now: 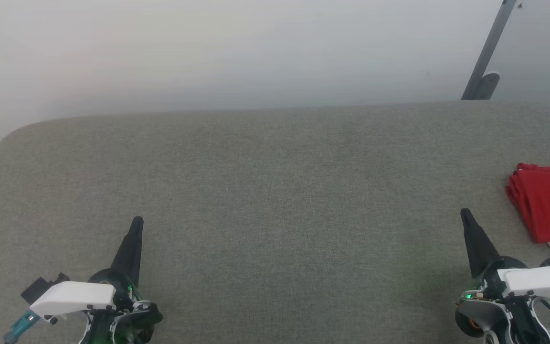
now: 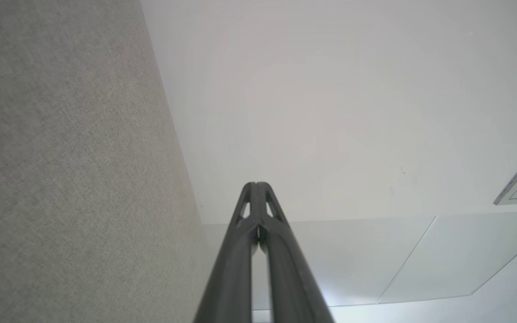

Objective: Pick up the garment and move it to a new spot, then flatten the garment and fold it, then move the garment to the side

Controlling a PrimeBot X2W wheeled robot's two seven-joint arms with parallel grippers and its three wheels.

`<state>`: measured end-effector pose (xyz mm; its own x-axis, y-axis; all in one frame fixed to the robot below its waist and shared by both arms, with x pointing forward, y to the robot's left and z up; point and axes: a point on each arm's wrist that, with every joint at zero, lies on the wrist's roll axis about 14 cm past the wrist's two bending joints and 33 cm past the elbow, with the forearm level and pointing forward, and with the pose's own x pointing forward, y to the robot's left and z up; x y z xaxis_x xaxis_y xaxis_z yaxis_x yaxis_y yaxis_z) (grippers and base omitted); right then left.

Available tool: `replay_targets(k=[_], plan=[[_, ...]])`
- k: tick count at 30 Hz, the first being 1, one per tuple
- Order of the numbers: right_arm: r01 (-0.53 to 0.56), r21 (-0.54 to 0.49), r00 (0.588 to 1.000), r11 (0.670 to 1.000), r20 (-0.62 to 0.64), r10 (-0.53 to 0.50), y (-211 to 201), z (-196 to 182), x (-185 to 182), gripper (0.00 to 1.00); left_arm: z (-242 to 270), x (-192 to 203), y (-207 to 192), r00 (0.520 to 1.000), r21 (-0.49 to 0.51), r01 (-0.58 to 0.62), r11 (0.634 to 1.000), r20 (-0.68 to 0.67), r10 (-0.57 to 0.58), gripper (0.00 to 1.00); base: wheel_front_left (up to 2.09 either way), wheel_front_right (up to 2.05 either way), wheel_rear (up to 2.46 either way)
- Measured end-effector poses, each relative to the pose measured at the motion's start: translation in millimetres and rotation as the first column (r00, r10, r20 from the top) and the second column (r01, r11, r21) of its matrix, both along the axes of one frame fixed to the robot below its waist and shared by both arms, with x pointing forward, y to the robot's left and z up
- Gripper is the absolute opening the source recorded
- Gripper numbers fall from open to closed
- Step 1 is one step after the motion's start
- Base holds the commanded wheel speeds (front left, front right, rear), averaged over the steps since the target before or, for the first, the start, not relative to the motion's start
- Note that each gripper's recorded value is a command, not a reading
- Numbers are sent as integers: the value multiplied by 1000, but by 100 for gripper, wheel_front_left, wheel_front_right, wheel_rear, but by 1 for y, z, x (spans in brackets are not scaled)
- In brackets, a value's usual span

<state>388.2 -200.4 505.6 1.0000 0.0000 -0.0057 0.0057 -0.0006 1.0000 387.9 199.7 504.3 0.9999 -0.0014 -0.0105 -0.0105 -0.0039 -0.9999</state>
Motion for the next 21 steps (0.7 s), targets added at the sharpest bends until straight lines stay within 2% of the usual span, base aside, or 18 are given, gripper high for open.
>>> replay_targets(k=[21], plan=[[0,0,1000,1000,0,0,0,0,0,0,0,0,0,1000,-1,0,1000,0,0,0,0,0,0]])
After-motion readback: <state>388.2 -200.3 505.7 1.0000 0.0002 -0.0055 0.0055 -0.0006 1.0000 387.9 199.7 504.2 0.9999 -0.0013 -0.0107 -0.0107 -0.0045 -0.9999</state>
